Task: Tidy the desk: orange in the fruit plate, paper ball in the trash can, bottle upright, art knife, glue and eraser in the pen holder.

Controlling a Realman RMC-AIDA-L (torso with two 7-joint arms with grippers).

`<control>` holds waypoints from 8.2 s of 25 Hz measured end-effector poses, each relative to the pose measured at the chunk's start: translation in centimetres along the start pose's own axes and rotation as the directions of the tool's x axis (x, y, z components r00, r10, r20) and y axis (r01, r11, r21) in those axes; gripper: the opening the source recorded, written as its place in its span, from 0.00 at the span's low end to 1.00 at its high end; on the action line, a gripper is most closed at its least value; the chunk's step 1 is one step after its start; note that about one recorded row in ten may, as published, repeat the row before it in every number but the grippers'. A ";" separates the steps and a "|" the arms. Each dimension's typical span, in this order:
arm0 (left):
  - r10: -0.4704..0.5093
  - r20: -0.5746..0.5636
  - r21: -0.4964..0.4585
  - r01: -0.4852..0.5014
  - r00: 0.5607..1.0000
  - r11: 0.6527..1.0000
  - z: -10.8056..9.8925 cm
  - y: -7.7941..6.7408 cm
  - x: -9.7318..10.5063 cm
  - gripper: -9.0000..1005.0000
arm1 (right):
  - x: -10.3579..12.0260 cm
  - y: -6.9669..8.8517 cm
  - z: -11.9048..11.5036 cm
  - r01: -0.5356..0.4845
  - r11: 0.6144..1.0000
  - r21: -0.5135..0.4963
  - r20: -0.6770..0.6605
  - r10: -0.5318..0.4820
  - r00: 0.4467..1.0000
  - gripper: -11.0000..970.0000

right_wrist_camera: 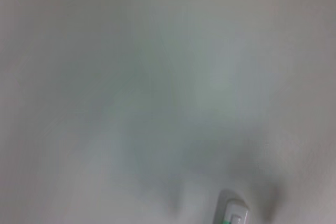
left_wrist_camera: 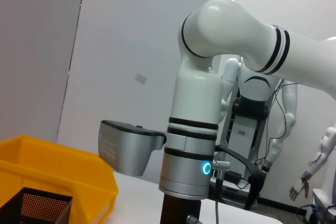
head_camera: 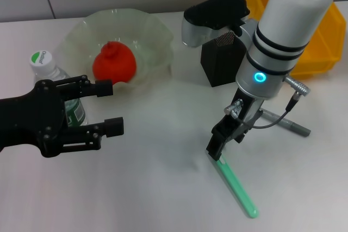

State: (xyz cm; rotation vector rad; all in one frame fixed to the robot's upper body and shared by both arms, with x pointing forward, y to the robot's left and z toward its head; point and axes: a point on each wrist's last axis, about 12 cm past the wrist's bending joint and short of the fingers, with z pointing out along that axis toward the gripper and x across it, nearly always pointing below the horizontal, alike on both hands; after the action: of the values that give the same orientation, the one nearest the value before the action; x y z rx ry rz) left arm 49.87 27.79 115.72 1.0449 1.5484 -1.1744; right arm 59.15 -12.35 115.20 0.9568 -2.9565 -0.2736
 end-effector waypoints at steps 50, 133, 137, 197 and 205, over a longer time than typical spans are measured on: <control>-0.017 0.016 -0.010 0.017 1.000 1.000 -0.2 0.1 0.7 0.78 | -0.2 0.6 1.7 0.055 0.997 0.061 -0.070 -0.051 0.996 0.71; -0.033 0.020 -0.006 0.033 0.999 0.999 -0.4 -0.2 1.2 0.78 | 0.2 1.3 2.6 0.046 0.999 -0.016 -0.074 -0.047 0.996 0.27; -0.033 0.020 -0.005 0.033 0.999 0.999 -0.4 -0.2 1.2 0.78 | 0.2 1.1 2.8 0.038 0.999 -0.018 -0.072 -0.039 0.997 0.31; -0.052 0.032 -0.008 0.052 0.998 0.999 -0.6 -0.3 1.6 0.78 | 0.4 1.6 2.9 0.087 0.996 0.006 -0.055 -0.087 0.995 0.20; -0.055 0.038 -0.008 0.055 0.998 0.998 -0.7 -0.3 1.6 0.78 | 0.9 1.6 2.0 0.106 0.994 -0.009 0.004 -0.106 0.994 0.20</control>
State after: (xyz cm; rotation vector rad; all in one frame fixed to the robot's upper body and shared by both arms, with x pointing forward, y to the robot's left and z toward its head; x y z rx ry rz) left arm 49.12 28.57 114.33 0.9743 1.5605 -1.2169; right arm 57.30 -11.28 113.44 1.1153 -2.9092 -0.2902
